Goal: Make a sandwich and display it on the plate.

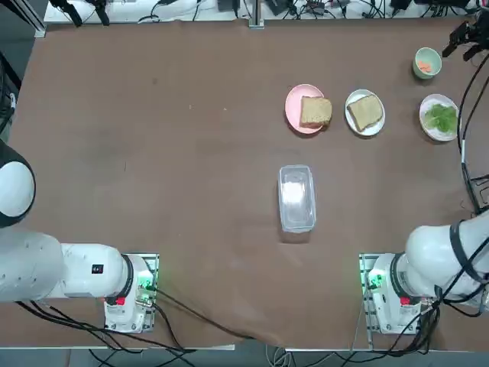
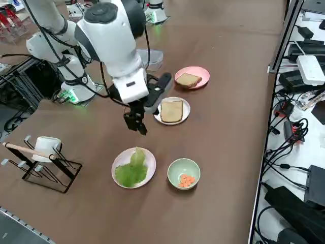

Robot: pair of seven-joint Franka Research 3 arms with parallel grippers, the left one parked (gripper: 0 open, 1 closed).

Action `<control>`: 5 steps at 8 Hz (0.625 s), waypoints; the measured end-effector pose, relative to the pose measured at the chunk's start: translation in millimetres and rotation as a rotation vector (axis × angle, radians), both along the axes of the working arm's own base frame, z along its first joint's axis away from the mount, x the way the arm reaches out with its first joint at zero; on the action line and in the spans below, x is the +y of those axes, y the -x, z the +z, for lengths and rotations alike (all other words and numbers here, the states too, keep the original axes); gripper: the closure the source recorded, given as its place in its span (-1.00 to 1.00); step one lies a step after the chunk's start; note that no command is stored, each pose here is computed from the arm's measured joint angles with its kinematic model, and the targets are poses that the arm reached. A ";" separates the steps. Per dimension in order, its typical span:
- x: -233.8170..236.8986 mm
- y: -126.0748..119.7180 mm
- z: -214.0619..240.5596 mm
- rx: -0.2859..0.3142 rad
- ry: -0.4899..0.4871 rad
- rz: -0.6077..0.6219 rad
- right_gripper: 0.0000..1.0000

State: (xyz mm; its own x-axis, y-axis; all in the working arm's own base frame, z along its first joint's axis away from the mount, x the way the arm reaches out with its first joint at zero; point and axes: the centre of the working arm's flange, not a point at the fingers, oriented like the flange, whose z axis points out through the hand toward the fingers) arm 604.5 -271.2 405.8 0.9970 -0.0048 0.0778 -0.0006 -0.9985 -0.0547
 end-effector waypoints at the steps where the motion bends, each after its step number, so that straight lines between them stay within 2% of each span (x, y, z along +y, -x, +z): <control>1: -6.4 -12.2 -14.2 0.003 0.013 0.107 -1.00; 5: -6.6 -80.2 -83.5 -0.019 0.043 0.560 -1.00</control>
